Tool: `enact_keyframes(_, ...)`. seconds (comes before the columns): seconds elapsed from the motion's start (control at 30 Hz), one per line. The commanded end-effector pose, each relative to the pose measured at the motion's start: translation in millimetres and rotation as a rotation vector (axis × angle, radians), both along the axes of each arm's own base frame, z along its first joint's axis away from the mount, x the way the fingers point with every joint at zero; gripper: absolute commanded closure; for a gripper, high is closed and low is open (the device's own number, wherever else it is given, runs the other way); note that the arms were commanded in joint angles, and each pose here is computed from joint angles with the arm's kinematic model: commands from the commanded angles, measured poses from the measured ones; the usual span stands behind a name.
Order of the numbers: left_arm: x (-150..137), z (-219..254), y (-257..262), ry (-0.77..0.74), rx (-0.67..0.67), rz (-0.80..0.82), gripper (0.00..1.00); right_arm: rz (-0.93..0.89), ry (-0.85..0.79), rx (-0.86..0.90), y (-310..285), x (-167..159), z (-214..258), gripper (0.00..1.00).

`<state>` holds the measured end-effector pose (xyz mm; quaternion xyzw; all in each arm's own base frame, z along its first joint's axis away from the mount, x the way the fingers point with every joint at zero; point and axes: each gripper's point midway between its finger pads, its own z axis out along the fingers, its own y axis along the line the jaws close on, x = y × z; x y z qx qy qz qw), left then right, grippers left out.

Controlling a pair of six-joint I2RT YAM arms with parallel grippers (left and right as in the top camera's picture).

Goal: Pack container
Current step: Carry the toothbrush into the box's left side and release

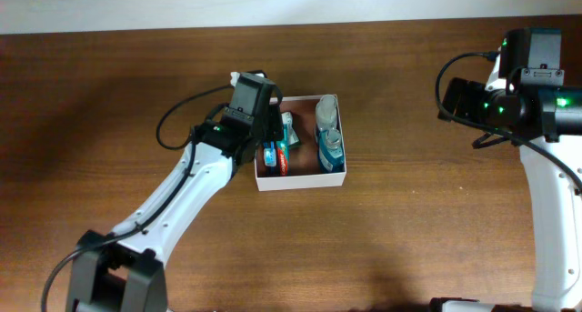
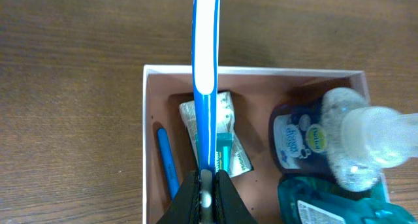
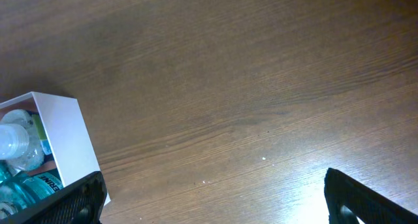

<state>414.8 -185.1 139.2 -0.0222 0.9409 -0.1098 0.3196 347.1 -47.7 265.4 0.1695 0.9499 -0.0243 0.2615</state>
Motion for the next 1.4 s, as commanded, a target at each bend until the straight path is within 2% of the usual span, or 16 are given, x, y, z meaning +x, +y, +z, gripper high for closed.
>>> enact_keyframes(0.0, 3, -5, -5, 0.012, -0.011, 0.002, 0.99, -0.012, -0.009, -0.003, -3, 1, 3, 0.02)
enact_keyframes(0.8, 0, -59, -7, 0.134, 0.033, -0.008, 0.99, -0.012, -0.009, -0.003, -3, 1, 3, 0.02)
enact_keyframes(1.37, -14, -66, -16, 0.17, 0.055, -0.039, 0.97, -0.012, -0.009, -0.003, -3, 1, 3, 0.02)
